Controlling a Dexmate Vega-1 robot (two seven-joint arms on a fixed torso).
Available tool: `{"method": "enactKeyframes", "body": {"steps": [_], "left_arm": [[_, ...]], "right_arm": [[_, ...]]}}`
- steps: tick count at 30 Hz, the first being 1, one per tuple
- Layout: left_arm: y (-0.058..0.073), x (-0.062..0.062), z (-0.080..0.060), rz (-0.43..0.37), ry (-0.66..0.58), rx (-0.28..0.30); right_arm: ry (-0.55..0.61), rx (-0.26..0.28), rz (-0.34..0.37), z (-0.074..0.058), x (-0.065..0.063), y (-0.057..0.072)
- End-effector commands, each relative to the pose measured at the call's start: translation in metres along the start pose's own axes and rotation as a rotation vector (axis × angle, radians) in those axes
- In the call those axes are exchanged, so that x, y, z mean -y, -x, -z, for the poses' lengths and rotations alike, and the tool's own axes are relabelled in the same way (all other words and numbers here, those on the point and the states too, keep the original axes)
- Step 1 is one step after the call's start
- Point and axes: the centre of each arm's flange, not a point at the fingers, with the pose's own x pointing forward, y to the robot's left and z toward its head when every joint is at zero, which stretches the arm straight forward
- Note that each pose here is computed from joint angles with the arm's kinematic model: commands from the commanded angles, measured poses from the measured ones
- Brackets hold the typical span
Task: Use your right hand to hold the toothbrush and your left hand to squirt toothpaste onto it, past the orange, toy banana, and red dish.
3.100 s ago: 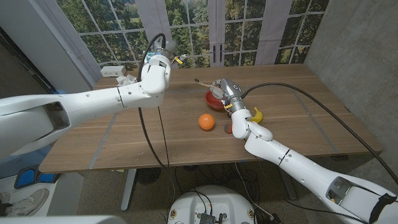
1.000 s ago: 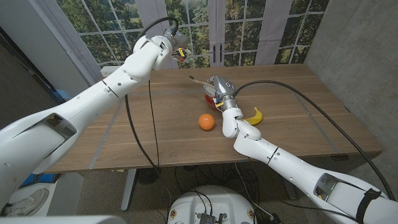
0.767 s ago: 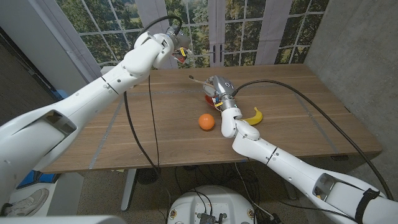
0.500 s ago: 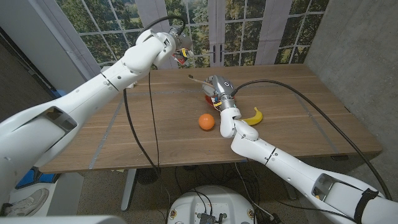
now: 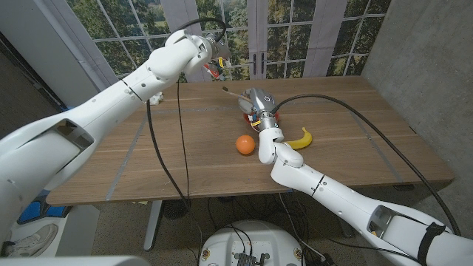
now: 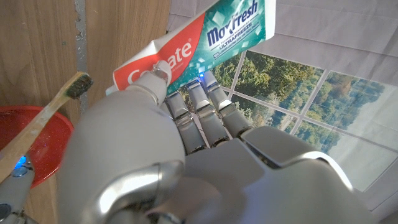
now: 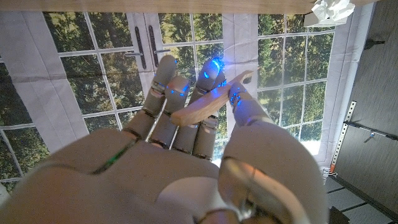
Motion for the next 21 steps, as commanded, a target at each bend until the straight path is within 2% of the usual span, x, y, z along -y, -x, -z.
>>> {"method": "enactKeyframes", "body": {"steps": [1, 12, 21], "left_arm": [[-0.0052, -0.0037, -0.0009, 0.024, -0.046, 0.025], [-0.0095, -0.0041, -0.0054, 0.048, -0.075, 0.04], [-0.0106, -0.0006, -0.0095, 0.038, -0.093, 0.047]], "right_arm": [[0.015, 0.014, 0.006, -0.0058, -0.0021, -0.0017], [0.002, 0.024, 0.018, -0.0073, -0.0014, -0.0013], [-0.006, 0.037, 0.024, -0.0089, -0.0008, -0.0003]]}}
